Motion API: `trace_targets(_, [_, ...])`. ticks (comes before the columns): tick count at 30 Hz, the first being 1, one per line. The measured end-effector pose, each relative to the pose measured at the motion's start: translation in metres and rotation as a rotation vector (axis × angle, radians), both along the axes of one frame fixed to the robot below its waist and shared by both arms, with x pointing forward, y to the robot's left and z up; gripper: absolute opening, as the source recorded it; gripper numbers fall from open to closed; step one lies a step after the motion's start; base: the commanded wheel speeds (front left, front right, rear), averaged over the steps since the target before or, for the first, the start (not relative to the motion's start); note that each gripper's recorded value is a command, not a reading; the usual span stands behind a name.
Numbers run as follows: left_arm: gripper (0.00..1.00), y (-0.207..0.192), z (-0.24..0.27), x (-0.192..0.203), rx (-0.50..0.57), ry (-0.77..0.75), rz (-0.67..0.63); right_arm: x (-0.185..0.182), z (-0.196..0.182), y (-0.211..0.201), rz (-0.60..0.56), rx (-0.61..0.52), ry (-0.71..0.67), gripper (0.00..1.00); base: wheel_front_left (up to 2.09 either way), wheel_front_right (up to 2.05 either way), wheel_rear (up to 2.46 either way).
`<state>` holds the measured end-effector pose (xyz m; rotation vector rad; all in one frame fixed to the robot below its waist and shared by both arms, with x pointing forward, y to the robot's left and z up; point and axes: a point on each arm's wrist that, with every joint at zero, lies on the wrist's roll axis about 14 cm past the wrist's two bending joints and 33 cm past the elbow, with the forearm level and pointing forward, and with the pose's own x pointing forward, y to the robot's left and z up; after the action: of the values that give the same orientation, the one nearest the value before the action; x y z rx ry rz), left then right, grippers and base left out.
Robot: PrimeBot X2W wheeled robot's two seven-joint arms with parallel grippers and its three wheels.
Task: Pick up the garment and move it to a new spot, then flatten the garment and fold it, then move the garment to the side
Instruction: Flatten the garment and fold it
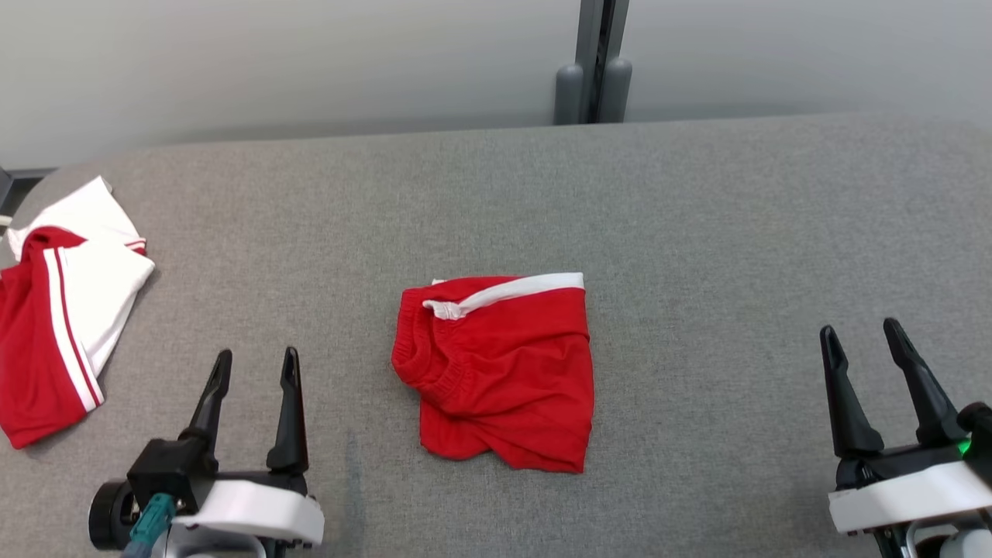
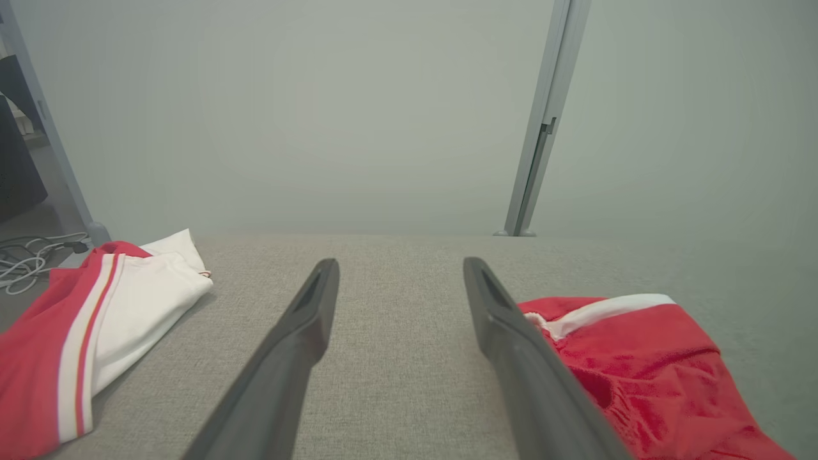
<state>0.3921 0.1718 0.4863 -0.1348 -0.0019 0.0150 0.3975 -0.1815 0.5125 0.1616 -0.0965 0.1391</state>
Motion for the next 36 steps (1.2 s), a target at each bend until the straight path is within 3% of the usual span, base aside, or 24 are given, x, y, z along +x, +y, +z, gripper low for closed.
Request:
trace_targets(17, [1.00,0.002,0.013,-0.057,0.009,0.018,0.009,-0.049,0.009,-0.007,-0.029,-0.041,0.001,1.00,0.00,0.00,0.00])
trace_targets(36, [1.00,0.005,0.010,-0.064,0.019,0.032,0.010,-0.057,0.005,-0.007,-0.043,-0.047,0.035,1.00,0.00,0.00,0.00])
